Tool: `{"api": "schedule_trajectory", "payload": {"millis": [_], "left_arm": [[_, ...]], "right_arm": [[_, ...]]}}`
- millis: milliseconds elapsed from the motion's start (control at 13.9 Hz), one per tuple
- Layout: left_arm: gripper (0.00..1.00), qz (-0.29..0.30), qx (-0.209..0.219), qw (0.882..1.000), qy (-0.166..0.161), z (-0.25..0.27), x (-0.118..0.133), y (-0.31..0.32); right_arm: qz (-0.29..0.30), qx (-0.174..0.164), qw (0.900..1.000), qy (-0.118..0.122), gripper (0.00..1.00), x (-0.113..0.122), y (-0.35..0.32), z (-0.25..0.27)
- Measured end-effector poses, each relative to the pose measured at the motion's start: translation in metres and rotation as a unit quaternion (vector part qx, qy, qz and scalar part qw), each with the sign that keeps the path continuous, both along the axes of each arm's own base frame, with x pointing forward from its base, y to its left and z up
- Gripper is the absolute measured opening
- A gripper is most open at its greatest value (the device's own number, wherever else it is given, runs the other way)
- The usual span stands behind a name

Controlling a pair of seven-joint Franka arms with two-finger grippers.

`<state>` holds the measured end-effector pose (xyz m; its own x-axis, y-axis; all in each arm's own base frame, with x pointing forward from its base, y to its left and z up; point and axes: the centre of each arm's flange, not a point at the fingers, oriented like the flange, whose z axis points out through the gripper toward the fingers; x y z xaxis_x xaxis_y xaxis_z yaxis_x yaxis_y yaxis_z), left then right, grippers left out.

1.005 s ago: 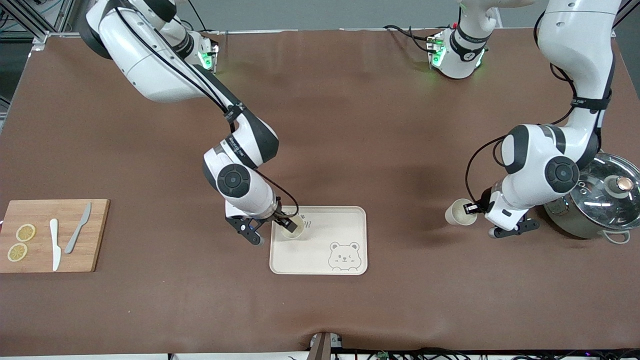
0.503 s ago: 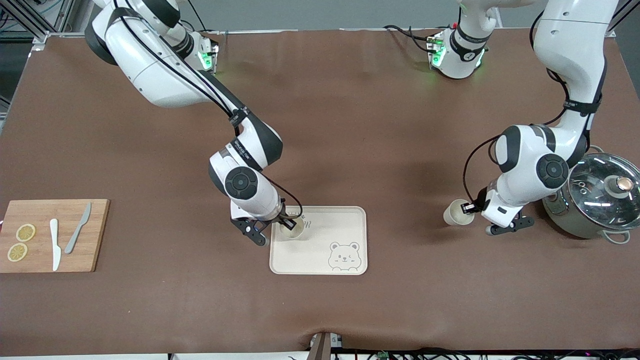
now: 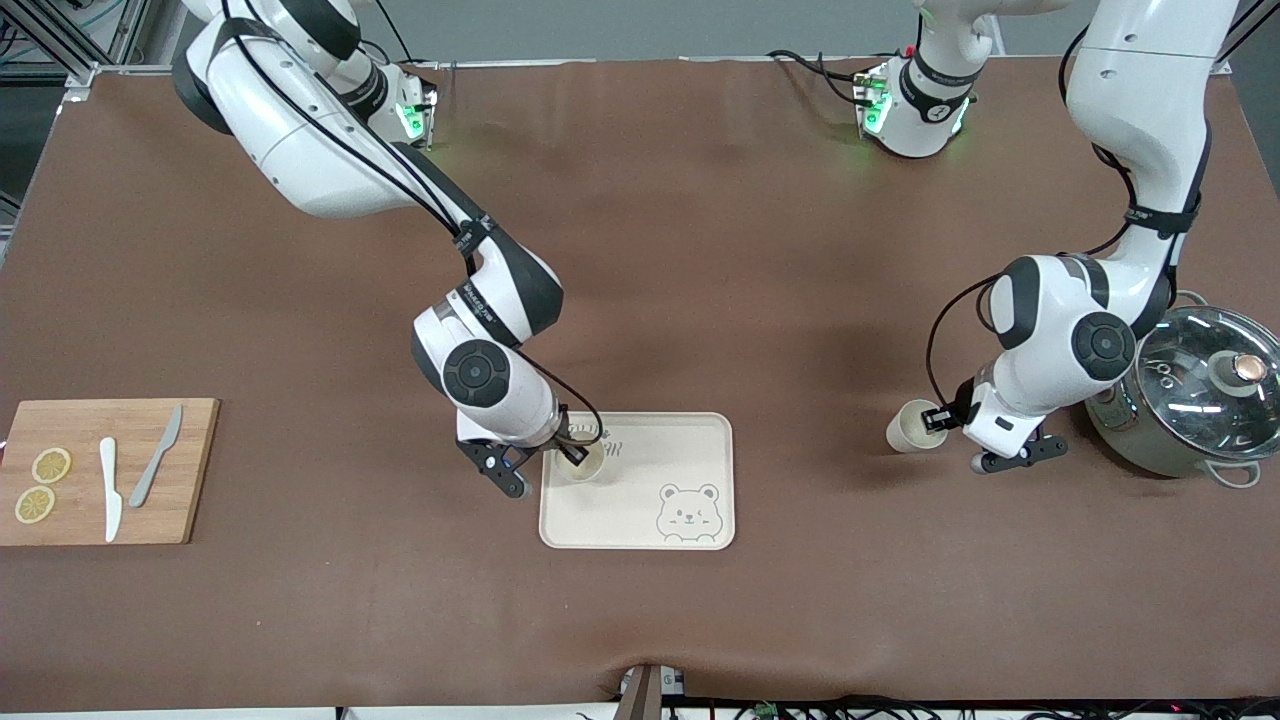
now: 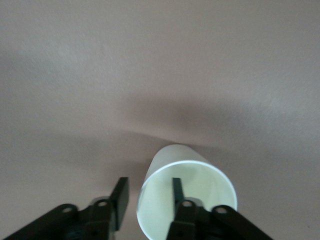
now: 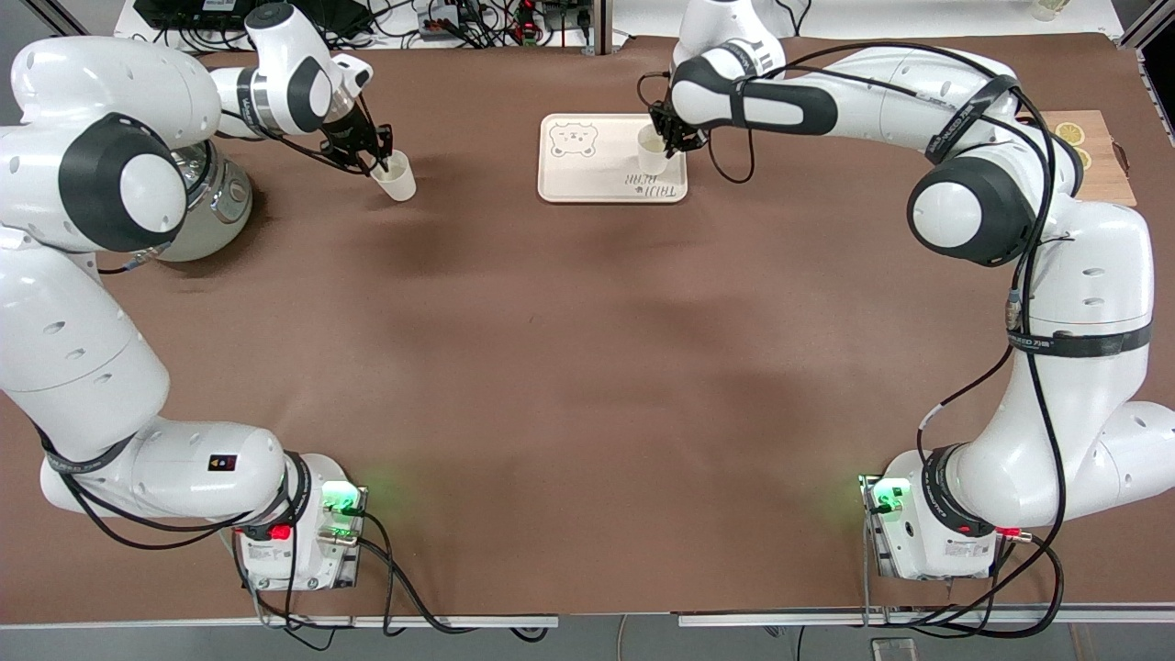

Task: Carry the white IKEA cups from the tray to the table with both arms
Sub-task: 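Place the cup with the right gripper while the left gripper withdraws, then open the right gripper off the cup while the left gripper returns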

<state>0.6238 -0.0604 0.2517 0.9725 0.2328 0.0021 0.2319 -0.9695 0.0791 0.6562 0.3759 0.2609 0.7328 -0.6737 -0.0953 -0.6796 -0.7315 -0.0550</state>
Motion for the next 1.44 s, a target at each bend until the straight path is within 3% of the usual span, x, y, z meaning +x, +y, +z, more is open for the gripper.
{"api": "schedule_trajectory", "payload": {"millis": [215,359,431,718,933,1221,1436], "left_arm": [[0.76,-0.012,0.0,1.0,-0.027,0.033,0.008,0.01],[0.96,-0.031,0.002,0.999,-0.033,0.065,0.013,0.017],[1.0,-0.037,0.002,0.999,-0.029,0.083,0.016,0.02],[1.0,-0.047,-0.001,0.999,-0.006,0.168,0.034,0.023],[1.0,-0.05,-0.002,0.999,0.003,0.207,0.036,0.023],[1.0,-0.056,-0.001,0.998,0.018,0.263,0.021,0.022],[1.0,-0.054,0.001,0.999,0.006,0.301,0.009,0.025]], "right_arm": [[0.011,-0.018,0.999,0.026,0.02,0.009,-0.02,0.028],[0.027,-0.023,0.999,0.028,0.02,0.013,-0.036,0.047],[0.041,-0.025,0.998,0.03,0.02,0.014,-0.046,0.053],[0.122,-0.01,0.991,0.05,0.02,0.007,-0.101,0.066],[0.197,-0.016,0.978,0.067,0.02,-0.011,-0.185,0.08],[0.272,-0.03,0.957,0.095,0.02,-0.049,-0.286,0.079],[0.304,-0.028,0.947,0.097,0.02,-0.064,-0.334,0.063]]}}
